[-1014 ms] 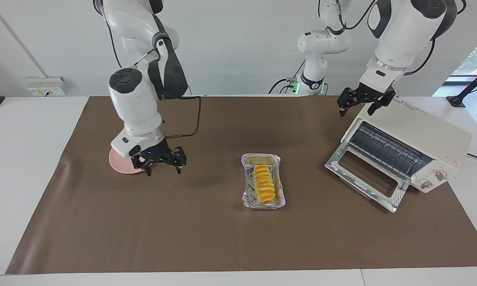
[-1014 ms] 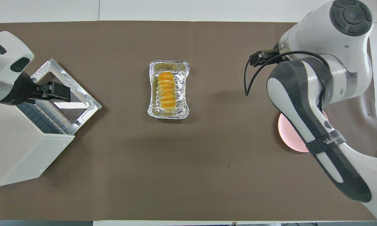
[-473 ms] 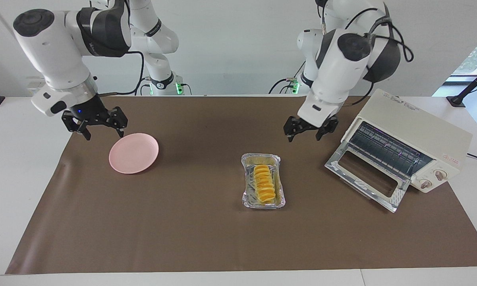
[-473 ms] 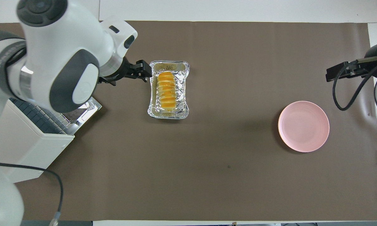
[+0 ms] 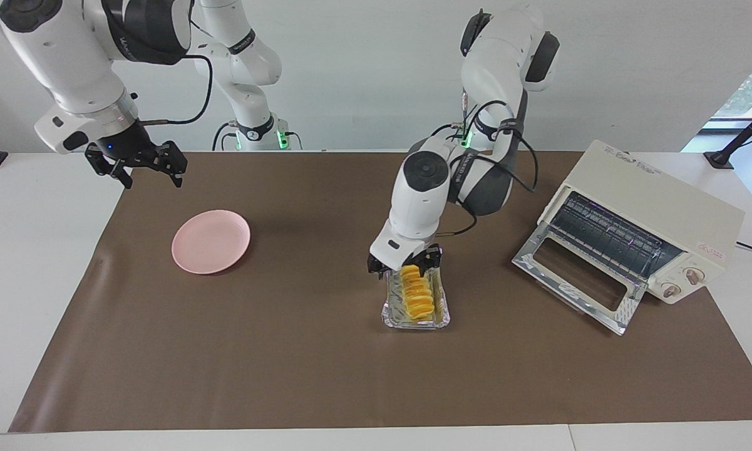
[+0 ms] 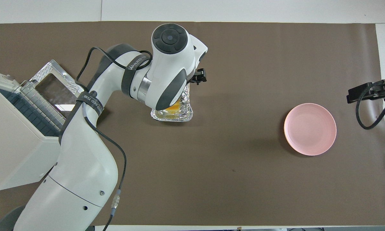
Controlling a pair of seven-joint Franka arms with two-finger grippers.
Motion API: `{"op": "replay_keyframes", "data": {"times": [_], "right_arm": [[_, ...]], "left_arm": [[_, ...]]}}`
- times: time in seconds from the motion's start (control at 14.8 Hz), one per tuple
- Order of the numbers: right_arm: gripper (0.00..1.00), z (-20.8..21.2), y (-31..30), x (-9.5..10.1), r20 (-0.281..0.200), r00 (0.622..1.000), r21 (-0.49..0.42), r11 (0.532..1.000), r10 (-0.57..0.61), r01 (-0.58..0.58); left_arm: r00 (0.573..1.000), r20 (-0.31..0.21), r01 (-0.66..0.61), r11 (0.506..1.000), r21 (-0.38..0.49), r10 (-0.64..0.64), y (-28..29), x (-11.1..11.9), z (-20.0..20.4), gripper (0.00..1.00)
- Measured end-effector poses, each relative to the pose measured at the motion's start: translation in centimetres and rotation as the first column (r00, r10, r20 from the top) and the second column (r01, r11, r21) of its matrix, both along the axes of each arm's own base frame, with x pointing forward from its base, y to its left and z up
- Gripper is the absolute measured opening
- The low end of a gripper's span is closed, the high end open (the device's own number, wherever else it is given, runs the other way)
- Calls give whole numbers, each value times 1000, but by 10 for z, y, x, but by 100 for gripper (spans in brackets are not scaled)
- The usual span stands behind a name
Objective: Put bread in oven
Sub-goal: 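Grasp the foil tray rim with the left gripper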
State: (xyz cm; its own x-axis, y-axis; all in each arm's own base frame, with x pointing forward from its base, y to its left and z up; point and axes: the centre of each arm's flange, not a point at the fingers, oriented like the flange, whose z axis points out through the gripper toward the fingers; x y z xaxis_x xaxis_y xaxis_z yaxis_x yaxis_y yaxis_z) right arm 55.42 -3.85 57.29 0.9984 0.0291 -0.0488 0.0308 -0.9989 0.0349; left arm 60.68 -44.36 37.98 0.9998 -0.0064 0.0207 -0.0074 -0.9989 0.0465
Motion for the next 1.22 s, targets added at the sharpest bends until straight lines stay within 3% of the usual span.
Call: {"op": "replay_keyframes", "data": {"times": [0.41,0.95,1.08,1.22], "right_arm": [[100,-12,4,-10,4,996,10,996,-90,90],[100,4,4,-8,23,995,12,995,-99,99],[100,3,4,-8,13,995,12,995,-100,99],[100,1,4,-10,-4,995,11,995,-100,100]], "left_arm": [[1000,-18,-3,1000,14,3,-13,-5,-33,100],[998,-10,-64,998,-2,64,-12,-11,-70,96],[997,-12,-79,997,-2,79,-11,-11,-73,77],[994,-23,-103,995,-7,103,-11,-12,-75,72]]}}
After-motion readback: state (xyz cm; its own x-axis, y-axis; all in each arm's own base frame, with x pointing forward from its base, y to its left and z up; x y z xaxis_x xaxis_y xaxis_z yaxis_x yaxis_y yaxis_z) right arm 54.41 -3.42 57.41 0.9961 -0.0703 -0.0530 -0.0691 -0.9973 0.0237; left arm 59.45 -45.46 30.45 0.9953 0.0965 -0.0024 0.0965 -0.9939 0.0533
